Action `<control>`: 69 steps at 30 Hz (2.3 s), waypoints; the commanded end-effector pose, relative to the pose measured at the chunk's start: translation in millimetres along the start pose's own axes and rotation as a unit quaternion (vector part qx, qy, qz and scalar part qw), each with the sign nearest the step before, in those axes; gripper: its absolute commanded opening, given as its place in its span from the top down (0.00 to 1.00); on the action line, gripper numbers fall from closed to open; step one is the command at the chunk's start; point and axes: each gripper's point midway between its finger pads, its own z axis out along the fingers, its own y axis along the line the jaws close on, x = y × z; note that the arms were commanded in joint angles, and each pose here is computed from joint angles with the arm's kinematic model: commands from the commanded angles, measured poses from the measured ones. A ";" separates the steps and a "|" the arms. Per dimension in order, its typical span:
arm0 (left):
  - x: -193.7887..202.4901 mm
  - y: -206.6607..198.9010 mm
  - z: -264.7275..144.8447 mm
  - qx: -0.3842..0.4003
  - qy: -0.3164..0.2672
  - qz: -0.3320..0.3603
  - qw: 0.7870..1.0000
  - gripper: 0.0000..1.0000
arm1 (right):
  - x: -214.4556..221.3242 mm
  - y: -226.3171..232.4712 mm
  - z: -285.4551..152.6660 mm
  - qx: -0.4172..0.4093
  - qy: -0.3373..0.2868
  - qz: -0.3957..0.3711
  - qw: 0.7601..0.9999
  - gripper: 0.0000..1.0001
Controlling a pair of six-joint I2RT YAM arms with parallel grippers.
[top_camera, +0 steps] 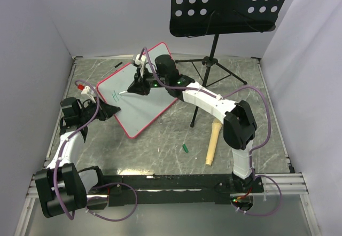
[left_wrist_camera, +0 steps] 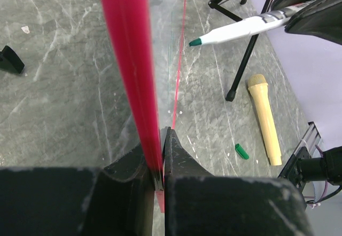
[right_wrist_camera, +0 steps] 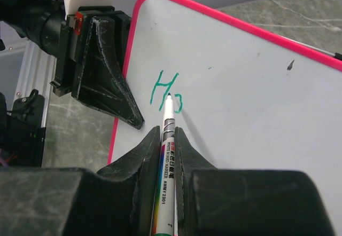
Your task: Write a sentence on the whiteboard
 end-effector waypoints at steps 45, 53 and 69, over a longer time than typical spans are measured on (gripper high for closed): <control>-20.7 4.9 1.0 -0.015 -0.024 0.064 0.998 0.99 | -1.9 2.3 6.4 -0.010 -0.004 -0.005 1.000 1.00; -20.6 5.3 0.8 -0.017 -0.024 0.064 0.998 0.99 | -0.5 4.0 2.6 -0.009 -0.004 -0.007 1.000 1.00; -20.9 4.7 0.5 -0.017 -0.024 0.064 0.997 0.99 | 1.3 -2.5 -5.1 0.012 -0.003 -0.015 1.000 1.00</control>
